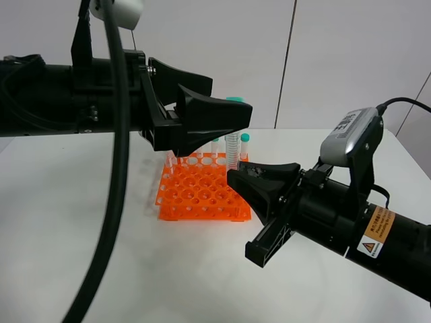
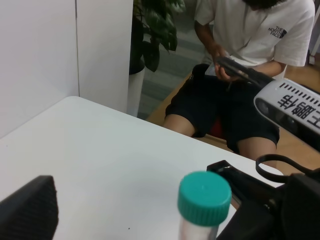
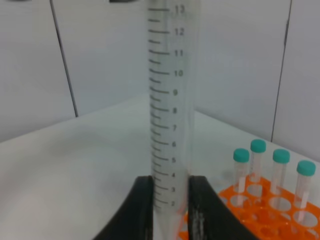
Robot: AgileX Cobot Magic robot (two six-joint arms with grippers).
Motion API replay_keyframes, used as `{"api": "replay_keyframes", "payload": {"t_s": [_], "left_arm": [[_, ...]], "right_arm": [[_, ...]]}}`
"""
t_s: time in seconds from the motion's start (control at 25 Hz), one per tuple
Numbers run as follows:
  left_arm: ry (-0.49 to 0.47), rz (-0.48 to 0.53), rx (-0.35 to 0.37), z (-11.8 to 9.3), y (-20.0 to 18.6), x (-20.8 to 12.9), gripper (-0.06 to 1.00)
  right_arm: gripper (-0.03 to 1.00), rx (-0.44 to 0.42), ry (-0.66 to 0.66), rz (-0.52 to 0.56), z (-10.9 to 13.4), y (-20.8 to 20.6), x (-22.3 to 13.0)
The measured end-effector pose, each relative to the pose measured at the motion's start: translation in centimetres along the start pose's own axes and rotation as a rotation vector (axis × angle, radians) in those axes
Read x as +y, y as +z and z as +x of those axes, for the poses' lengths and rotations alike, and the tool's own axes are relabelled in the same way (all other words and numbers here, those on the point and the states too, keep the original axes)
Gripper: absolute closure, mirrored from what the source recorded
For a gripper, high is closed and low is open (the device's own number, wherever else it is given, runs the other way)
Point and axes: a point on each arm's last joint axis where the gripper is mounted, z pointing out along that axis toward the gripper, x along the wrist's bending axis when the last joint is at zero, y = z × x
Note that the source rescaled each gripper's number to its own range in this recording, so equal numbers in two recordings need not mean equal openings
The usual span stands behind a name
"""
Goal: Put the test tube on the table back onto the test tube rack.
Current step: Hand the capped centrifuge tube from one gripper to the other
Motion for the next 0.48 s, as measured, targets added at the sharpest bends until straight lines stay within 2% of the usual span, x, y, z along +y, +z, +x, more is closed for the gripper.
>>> {"api": "replay_keyframes", "payload": {"t_s": [0.48], "left_arm": [[0.0, 0.0, 0.0, 0.0, 0.0, 0.0, -0.01]], "right_arm": [[0.96, -0.003, 0.007, -0.018, -0.03, 0.0, 0.16]]}}
